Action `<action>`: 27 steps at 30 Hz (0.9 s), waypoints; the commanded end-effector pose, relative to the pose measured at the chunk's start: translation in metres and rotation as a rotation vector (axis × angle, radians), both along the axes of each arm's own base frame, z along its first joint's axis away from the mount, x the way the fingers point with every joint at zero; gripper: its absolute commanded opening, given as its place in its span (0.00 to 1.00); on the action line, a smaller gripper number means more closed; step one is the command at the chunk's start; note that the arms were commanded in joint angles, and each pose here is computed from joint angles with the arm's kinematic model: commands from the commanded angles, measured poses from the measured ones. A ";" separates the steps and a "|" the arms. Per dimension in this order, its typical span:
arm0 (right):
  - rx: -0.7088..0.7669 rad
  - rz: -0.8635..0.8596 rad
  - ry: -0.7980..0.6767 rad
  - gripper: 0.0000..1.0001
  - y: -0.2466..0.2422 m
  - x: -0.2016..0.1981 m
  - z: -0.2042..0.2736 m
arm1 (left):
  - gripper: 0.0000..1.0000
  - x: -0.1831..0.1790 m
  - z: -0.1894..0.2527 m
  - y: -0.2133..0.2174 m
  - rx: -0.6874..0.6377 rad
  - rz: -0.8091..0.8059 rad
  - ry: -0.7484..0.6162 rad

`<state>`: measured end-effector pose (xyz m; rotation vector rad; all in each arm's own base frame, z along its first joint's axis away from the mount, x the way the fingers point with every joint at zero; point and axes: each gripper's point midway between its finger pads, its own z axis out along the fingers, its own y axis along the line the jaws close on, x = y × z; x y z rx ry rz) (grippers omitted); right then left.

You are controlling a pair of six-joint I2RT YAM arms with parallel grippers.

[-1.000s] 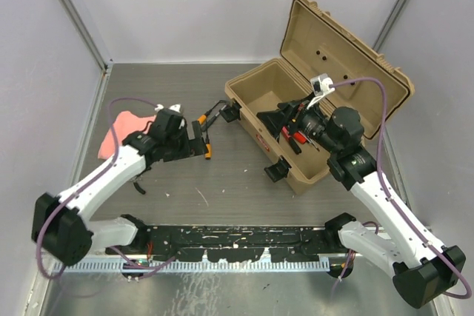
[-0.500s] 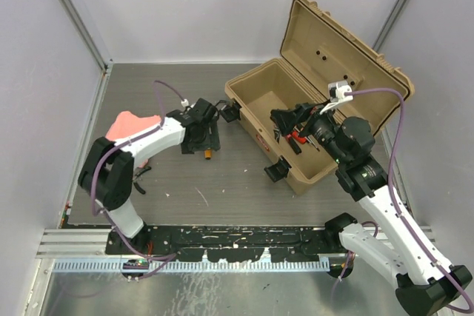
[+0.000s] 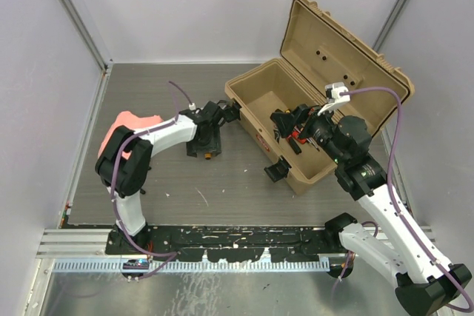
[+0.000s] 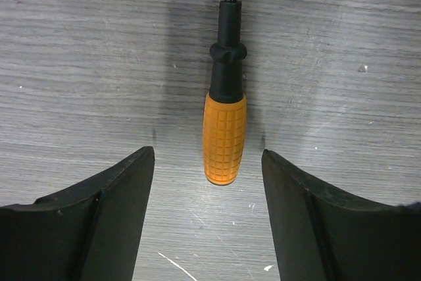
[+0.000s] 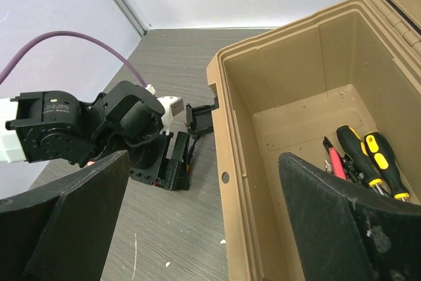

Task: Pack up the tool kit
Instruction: Pick up the screwdriver from the center of the board.

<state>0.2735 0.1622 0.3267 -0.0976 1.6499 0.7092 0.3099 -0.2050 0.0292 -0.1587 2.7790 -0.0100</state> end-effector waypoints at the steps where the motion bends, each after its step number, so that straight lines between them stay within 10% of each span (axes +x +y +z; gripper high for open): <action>1: 0.005 -0.005 -0.037 1.00 -0.002 0.000 0.012 | 0.66 0.012 0.004 -0.012 -0.034 -0.043 -0.036; 17: 0.001 0.002 -0.004 1.00 0.001 0.000 0.004 | 0.44 0.002 -0.026 -0.007 -0.056 -0.043 0.041; 27: 0.006 0.002 0.012 1.00 0.002 0.002 0.000 | 0.08 -0.009 -0.034 0.000 -0.056 -0.025 0.049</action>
